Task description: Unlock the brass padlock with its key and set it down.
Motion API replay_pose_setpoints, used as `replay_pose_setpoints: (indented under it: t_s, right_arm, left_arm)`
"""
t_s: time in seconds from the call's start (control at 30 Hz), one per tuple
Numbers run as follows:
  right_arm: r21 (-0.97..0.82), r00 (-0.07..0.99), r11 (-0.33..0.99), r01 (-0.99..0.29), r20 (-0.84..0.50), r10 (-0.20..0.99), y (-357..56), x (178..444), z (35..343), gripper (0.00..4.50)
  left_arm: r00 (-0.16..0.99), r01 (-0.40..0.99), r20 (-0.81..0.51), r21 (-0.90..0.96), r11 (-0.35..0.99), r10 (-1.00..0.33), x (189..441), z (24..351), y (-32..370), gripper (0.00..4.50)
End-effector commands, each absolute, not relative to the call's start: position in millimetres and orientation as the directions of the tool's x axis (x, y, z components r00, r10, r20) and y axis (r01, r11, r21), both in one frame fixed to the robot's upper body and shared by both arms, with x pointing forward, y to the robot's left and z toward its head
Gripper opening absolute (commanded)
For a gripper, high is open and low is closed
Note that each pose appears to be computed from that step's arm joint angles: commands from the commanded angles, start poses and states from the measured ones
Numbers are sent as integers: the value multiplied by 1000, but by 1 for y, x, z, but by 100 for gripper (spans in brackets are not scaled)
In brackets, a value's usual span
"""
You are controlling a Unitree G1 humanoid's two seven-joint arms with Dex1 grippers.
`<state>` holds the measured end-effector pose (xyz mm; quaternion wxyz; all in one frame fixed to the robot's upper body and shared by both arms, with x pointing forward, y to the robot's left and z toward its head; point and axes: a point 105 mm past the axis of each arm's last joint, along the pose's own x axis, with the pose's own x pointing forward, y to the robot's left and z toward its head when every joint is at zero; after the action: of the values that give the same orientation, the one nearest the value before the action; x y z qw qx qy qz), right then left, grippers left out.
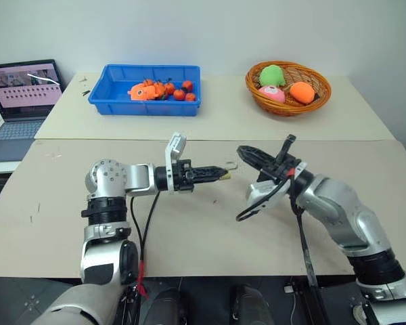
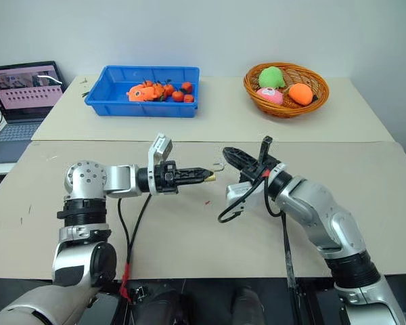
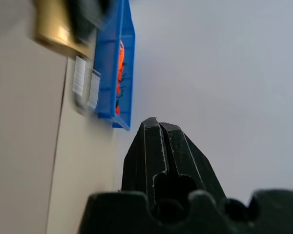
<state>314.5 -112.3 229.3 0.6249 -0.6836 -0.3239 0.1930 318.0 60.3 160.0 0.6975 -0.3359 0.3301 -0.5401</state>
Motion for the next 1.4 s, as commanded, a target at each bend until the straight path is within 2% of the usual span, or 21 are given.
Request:
replay_pose_setpoints:
  t_s: [0.03, 0.27, 0.47, 0.87, 0.93, 0.97, 1.0, 1.07, 1.23, 1.3, 1.4]
  right_arm:
    - [-963, 727, 14, 270, 213, 653, -125, 310, 255, 4]
    - [-961, 824, 59, 272, 264, 501, -160, 316, 257, 4]
    - [-954, 865, 120, 276, 300, 402, -171, 312, 253, 4]
    - [-948, 891, 149, 281, 315, 326, -175, 297, 251, 4]
    - [-948, 893, 152, 281, 316, 320, -176, 296, 251, 0]
    - [-947, 894, 155, 280, 317, 318, -176, 295, 251, 0]
    - [-947, 895, 157, 279, 316, 316, -176, 295, 250, 0]
    - [-948, 895, 157, 278, 315, 316, -176, 295, 250, 0]
    - [-948, 894, 157, 276, 313, 321, -175, 297, 249, 0]
    - [-949, 893, 157, 275, 312, 324, -174, 298, 249, 0]
    - [-949, 892, 161, 273, 312, 328, -174, 299, 249, 0]
  left_arm:
    - [175, 609, -142, -762, 220, -974, 312, 151, 66, 3]
    - [207, 694, -237, -649, 313, -949, 320, 120, 76, 3]
    - [121, 728, -258, -634, 262, -959, 311, 106, 58, 3]
    - [134, 762, -445, -525, 379, -886, 330, 80, 51, 3]
    - [135, 765, -457, -516, 385, -879, 331, 78, 51, 110]
    - [131, 767, -455, -516, 381, -881, 330, 78, 51, 126]
    - [131, 767, -454, -517, 381, -881, 331, 78, 51, 169]
    - [145, 770, -461, -504, 393, -875, 332, 78, 52, 225]
    - [188, 766, -459, -485, 422, -868, 339, 79, 57, 396]
    - [214, 766, -450, -475, 434, -867, 343, 84, 62, 444]
    - [261, 772, -452, -432, 465, -853, 350, 88, 71, 444]
